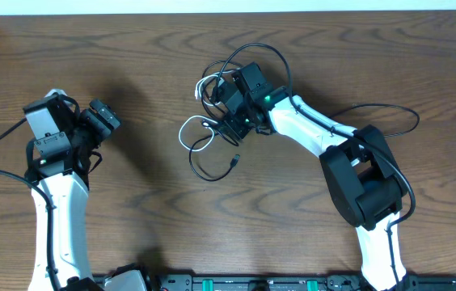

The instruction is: Untangle cables

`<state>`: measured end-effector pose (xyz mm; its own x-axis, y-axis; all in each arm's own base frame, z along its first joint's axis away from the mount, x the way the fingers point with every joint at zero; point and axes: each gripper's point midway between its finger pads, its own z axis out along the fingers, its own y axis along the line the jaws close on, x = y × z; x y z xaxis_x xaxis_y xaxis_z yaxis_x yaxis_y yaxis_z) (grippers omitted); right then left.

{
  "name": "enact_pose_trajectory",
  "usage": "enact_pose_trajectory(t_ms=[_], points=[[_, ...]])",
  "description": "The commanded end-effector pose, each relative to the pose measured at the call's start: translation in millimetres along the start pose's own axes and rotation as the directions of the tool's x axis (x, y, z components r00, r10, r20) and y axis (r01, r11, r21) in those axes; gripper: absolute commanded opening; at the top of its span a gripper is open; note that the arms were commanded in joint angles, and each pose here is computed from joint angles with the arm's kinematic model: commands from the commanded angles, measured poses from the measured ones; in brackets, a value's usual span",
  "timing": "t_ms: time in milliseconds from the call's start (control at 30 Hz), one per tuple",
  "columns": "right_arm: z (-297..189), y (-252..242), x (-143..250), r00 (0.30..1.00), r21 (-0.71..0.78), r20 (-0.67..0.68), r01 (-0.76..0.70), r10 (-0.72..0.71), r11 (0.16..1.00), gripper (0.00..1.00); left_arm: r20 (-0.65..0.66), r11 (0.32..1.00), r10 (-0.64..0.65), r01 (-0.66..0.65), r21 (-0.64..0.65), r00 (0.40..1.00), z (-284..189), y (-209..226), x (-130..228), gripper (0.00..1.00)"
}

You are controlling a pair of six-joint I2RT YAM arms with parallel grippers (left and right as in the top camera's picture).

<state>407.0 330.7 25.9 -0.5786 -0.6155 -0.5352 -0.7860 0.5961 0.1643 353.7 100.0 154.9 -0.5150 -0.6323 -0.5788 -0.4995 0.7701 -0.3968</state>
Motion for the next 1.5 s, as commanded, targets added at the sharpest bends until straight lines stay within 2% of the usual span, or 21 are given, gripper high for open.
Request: enact_pose_trajectory(t_ms=[0,400,600,733,867,967,1200,1267,1333,1367,1433,1467], points=[[6,0,-1,1.000,-0.003,0.008,-0.010,0.010,1.000,0.99,0.012,1.000,0.003,-0.003,0.018,1.000,-4,-5,-5,0.95],[4,-4,-32,0.991,0.021,0.132,0.032,-0.034,0.999,0.99,0.012,1.000,0.003,-0.003,0.018,1.000,-4,-5,-5,0.95],[2,-7,-45,0.982,0.036,0.184,0.039,-0.045,0.999,0.93,0.012,1.000,0.003,-0.003,0.018,1.000,-4,-5,-5,0.95],[3,-27,-51,0.976,0.124,0.215,-0.060,0.032,0.991,0.96,0.012,1.000,0.003,-0.003,0.018,1.000,-4,-5,-5,0.95],[7,-52,-52,0.950,0.214,0.267,-0.221,0.161,0.952,0.96,0.012,1.000,0.003,-0.003,0.018,1.000,-4,-5,-5,0.95],[20,-59,-49,0.917,0.197,0.306,-0.326,0.257,0.925,0.93,0.012,1.000,0.003,-0.003,0.018,1.000,-4,-5,-5,0.95],[48,-65,-43,0.891,0.165,0.338,-0.374,0.304,0.913,0.92,0.012,1.000,0.003,-0.003,0.018,1.000,-4,-5,-5,0.95],[49,-66,-43,0.887,0.163,0.342,-0.381,0.310,0.910,0.77,0.012,1.000,0.003,-0.003,0.018,1.000,-4,-5,-5,0.95],[48,-66,-47,0.883,0.159,0.358,-0.379,0.304,0.912,0.31,0.012,1.000,0.003,-0.003,0.018,1.000,-4,-5,-5,0.95],[47,-66,-48,0.882,0.158,0.362,-0.378,0.303,0.912,0.17,0.012,1.000,0.003,-0.003,0.018,1.000,-4,-5,-5,0.95],[47,-66,-50,0.878,0.154,0.367,-0.382,0.306,0.911,0.01,0.012,1.000,0.003,-0.003,0.018,1.000,-4,-5,-5,0.95],[47,-66,-49,0.878,0.154,0.366,-0.384,0.308,0.911,0.01,0.012,1.000,0.003,-0.003,0.018,1.000,-4,-5,-5,0.95]])
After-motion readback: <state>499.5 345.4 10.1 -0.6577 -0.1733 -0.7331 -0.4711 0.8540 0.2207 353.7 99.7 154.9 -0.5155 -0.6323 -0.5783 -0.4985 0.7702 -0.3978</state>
